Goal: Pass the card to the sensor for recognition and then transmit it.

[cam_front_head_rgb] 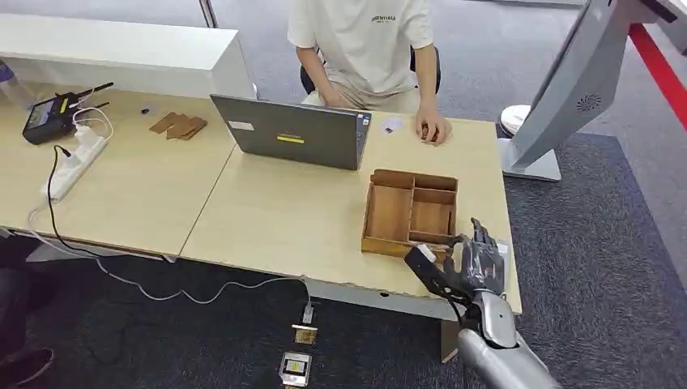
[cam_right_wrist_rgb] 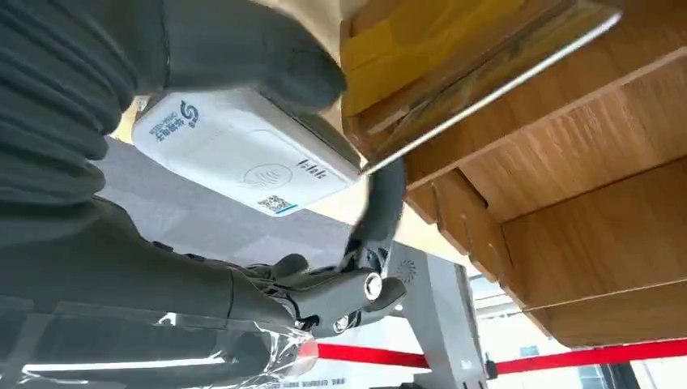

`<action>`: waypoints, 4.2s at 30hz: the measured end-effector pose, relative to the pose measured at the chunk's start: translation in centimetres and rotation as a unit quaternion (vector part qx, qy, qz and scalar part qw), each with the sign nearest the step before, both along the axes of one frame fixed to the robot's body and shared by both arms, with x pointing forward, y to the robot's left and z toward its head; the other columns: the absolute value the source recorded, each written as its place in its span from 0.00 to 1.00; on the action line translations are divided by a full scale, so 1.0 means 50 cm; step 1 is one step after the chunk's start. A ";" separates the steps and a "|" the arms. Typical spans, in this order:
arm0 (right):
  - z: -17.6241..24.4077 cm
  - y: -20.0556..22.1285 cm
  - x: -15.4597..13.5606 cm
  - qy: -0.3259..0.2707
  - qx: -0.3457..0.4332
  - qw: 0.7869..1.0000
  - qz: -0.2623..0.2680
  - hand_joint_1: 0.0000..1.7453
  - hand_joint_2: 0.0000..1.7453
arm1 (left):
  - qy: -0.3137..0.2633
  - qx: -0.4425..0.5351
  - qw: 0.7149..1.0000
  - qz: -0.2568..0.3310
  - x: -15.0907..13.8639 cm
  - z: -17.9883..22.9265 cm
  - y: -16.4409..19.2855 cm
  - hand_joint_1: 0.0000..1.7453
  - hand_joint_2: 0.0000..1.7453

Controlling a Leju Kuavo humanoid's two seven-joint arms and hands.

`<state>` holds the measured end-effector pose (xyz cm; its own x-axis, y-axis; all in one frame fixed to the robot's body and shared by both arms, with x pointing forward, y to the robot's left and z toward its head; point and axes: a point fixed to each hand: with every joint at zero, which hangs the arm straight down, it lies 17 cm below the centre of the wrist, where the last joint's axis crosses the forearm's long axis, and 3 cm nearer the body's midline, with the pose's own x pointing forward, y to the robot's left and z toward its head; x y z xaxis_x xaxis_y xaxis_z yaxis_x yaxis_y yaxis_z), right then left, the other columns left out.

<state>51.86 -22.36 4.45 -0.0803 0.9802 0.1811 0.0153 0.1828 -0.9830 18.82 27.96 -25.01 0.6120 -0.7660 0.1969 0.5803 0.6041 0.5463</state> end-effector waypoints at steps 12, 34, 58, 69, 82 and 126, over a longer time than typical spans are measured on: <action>-0.010 -0.004 -0.002 0.007 -0.005 1.000 -0.006 0.00 1.00 | 0.001 0.001 1.000 -0.001 0.000 0.000 0.000 0.00 0.00; 0.028 0.075 -0.003 -0.014 0.009 0.999 0.038 0.00 1.00 | -0.001 0.004 1.000 -0.010 0.007 0.002 -0.004 0.00 0.00; 0.054 0.133 -0.007 -0.012 0.020 0.998 0.060 0.00 1.00 | -0.001 0.000 1.000 -0.018 0.014 0.004 -0.011 0.00 0.00; 0.042 0.113 -0.006 -0.008 0.018 0.999 0.050 0.00 1.00 | -0.001 0.001 1.000 -0.019 0.014 0.004 -0.011 0.00 0.00; 0.016 0.080 -0.006 0.002 0.011 0.999 0.033 0.00 1.00 | 0.001 0.003 1.000 -0.019 0.012 0.003 -0.010 0.00 0.00; 0.106 0.092 0.019 -0.071 0.060 0.995 0.035 1.00 1.00 | -0.003 -0.003 1.000 -0.021 0.017 0.005 -0.022 0.00 0.00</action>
<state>52.81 -17.75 9.73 -0.1805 0.9431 0.2793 0.1363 0.3052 -0.9425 19.66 26.87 -24.76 0.5777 -0.7902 0.2045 0.6022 0.5817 0.5469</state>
